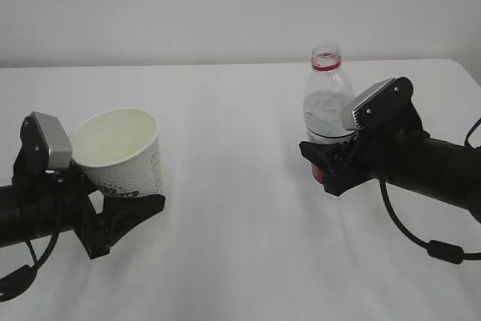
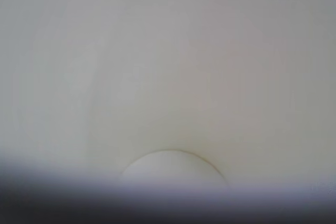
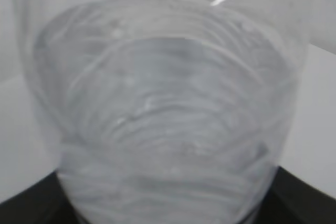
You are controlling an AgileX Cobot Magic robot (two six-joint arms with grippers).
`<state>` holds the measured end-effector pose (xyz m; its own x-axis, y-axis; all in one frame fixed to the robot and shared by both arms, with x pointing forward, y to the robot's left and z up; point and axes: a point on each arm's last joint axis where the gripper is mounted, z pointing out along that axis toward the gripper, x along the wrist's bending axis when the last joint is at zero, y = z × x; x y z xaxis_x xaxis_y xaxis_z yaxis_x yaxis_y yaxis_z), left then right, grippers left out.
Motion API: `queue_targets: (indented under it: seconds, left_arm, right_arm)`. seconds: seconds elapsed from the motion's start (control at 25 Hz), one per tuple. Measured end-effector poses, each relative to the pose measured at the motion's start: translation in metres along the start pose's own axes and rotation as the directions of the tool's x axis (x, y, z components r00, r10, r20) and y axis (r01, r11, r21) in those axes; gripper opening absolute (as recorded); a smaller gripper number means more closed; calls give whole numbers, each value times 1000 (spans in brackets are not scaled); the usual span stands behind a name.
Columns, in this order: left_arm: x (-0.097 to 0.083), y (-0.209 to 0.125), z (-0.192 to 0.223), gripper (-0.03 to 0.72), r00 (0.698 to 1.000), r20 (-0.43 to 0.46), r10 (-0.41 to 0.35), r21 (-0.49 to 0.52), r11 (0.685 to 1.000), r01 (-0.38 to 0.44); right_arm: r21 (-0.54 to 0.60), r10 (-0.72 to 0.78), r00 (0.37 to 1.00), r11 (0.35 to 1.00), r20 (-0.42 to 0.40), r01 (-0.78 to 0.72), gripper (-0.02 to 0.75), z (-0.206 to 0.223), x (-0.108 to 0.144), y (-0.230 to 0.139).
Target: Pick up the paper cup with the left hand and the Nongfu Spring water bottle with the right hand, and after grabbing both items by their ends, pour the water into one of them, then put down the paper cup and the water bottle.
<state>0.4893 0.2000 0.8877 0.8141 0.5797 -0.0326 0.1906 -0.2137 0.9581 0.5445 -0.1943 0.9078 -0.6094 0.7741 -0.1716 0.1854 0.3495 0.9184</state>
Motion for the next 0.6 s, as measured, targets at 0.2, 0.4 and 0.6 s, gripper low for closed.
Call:
queue_targets:
  seconds: [0.2, 0.4, 0.6]
  left_arm:
    - [-15, 7, 15, 552, 996, 77, 42, -17, 999, -41]
    - [-27, 19, 31, 552, 985, 141, 97, -55, 994, -90]
    - [-38, 28, 44, 552, 977, 175, 126, -80, 990, -113]
  right_arm:
    - [0, -19, 1000, 1000, -21, 19, 509, 0, 2, 0]
    - [0, -44, 998, 999, -47, 44, 509, 0, 4, 0]
    - [0, -61, 996, 998, -65, 61, 509, 0, 6, 0]
